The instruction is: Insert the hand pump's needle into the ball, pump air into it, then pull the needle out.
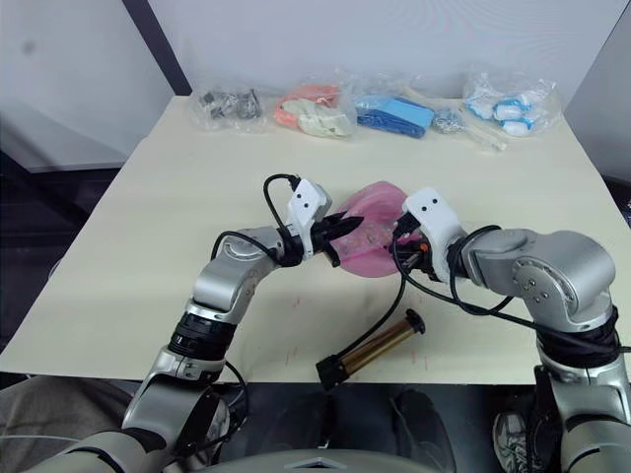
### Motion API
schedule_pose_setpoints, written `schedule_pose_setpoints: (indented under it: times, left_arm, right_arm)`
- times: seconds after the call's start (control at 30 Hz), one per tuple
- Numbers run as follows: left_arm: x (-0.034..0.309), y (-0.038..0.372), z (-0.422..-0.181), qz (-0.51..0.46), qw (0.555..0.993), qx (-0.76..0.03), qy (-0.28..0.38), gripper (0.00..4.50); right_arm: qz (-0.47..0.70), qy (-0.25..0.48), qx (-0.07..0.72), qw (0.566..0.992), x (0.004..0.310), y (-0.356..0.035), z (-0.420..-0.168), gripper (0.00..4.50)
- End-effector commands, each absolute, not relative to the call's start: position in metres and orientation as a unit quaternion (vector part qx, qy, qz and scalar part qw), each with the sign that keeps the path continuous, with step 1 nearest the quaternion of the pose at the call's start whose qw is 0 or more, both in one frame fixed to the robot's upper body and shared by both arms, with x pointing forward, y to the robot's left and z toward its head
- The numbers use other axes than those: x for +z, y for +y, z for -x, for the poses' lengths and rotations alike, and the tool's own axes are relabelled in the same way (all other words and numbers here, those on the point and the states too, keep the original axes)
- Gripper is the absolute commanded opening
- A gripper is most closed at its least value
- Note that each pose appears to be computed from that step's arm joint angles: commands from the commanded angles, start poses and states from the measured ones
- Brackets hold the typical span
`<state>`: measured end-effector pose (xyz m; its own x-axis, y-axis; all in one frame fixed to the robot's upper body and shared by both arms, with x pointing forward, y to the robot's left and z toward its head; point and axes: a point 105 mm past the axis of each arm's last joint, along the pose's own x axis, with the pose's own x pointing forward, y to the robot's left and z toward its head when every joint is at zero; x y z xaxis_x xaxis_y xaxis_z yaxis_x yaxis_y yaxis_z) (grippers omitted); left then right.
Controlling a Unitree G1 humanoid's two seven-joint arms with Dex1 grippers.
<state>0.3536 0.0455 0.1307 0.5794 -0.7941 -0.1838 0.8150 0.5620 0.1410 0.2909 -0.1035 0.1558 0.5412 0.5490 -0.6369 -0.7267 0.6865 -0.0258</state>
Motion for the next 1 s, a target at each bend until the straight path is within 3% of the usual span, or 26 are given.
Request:
schedule_pose_setpoints:
  times: [0.03, 1.0]
  left_arm:
    - [0.093, 0.038, -0.342, -0.109, 0.862, -0.481, 0.116, 0.0]
    - [0.095, 0.032, -0.34, -0.093, 0.862, -0.486, 0.11, 0.0]
  right_arm:
    - [0.171, 0.299, 0.41, 0.844, 0.166, -0.095, -0.291, 0.36]
    - [0.289, 0.332, 0.484, 0.756, 0.151, -0.083, -0.325, 0.36]
